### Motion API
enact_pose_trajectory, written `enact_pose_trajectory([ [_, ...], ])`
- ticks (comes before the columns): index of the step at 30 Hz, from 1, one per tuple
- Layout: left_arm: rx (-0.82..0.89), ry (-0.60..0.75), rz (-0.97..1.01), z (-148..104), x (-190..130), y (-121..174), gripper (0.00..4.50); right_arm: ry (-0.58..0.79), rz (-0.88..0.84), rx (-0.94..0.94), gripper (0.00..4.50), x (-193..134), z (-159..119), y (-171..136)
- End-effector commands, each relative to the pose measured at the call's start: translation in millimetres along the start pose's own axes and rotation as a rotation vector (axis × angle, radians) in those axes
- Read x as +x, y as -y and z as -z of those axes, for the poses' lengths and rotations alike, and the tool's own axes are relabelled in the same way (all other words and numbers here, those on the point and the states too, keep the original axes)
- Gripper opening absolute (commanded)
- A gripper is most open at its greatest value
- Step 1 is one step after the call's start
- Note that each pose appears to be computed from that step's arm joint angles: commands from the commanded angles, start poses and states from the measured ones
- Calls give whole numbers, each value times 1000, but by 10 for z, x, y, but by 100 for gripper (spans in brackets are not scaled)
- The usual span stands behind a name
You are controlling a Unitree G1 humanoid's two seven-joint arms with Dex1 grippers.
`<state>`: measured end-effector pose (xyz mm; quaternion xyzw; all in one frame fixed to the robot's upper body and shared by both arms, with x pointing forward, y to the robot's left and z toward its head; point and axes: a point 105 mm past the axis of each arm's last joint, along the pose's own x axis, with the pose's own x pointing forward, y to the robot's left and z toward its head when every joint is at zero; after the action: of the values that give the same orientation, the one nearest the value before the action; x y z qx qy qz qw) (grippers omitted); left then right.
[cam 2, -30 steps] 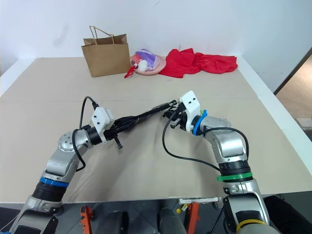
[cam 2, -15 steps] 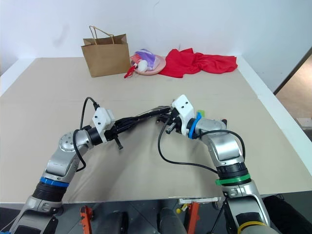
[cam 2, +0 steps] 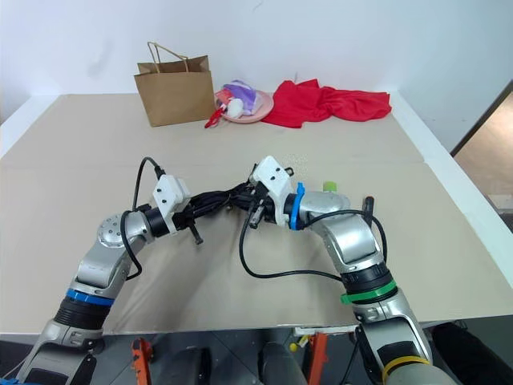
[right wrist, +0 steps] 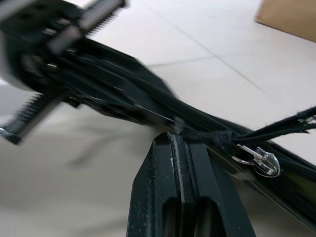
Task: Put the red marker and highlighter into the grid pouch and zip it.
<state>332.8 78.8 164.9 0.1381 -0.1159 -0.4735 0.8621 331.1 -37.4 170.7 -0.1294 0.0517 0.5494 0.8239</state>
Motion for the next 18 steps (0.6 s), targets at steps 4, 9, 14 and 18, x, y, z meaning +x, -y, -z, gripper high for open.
enact_pose_trajectory([
  [4,33,47,14,-160,48,-12,0,47,-154,-43,3,109,-183,-338],
  [9,32,47,15,-164,46,-1,0,46,-41,-25,3,118,-159,-154],
  [14,25,48,18,-154,49,21,0,31,-13,-34,227,-48,-175,-97],
  [18,17,50,21,-142,54,39,0,51,-72,3,382,-255,-224,-232],
])
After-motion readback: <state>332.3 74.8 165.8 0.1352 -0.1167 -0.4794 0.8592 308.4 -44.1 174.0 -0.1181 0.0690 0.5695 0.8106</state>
